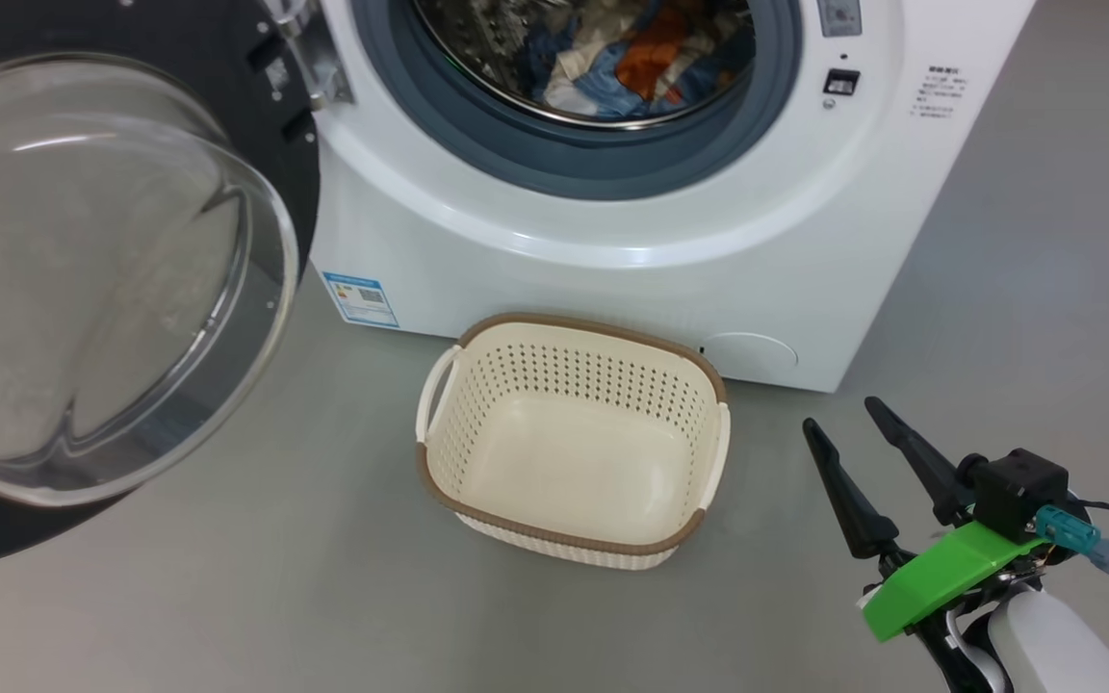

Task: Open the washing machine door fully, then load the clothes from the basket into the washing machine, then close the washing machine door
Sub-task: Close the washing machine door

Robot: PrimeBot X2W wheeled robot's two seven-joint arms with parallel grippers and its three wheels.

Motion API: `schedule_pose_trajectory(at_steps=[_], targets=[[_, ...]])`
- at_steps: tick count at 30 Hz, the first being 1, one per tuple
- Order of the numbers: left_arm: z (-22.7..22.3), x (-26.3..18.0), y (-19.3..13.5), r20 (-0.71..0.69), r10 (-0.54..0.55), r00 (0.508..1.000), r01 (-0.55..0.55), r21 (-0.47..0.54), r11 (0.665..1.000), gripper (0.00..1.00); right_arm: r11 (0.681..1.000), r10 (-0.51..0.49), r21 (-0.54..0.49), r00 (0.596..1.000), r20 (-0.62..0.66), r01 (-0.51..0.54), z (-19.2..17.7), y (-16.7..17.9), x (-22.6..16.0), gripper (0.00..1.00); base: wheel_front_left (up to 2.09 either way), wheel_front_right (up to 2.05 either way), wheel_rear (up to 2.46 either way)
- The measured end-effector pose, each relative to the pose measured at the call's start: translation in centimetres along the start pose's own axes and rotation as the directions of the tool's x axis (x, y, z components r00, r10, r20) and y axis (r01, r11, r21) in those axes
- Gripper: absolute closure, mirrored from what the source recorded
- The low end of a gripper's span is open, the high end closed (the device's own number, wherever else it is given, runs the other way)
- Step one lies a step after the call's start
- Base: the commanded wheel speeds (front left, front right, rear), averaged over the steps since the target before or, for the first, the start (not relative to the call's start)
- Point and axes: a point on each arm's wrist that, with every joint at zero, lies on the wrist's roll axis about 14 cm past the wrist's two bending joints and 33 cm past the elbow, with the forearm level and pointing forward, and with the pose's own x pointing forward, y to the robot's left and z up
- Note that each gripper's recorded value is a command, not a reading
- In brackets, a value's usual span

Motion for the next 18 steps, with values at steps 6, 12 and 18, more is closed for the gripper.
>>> schedule_pose_trajectory(at_steps=[6, 12, 18], targets=[[-0.2, 0.8, 1.6, -0.004, 0.058, 0.998, -0.058, 0.0, 0.998, 1.0, 1.0, -0.016, -0.008, 1.0, 0.001, 0.016, 0.0, -1.2, 0.2, 0.0, 0.0, 0.0, 0.0], [-1.5, 1.8, 1.6, -0.01, 0.071, 0.997, -0.071, -0.004, 0.997, 1.0, 1.0, -0.029, -0.012, 0.999, -0.029, 0.029, -1.2, -2.3, 0.3, 0.0, 0.0, 0.0, 0.0], [-2.3, 1.9, 3.1, -0.014, 0.121, 0.993, -0.121, 0.0, 0.993, 1.0, 0.999, -0.033, -0.008, 0.998, -0.05, 0.033, -2.1, -2.6, 0.2, 0.0, 0.0, 0.0, 0.0]])
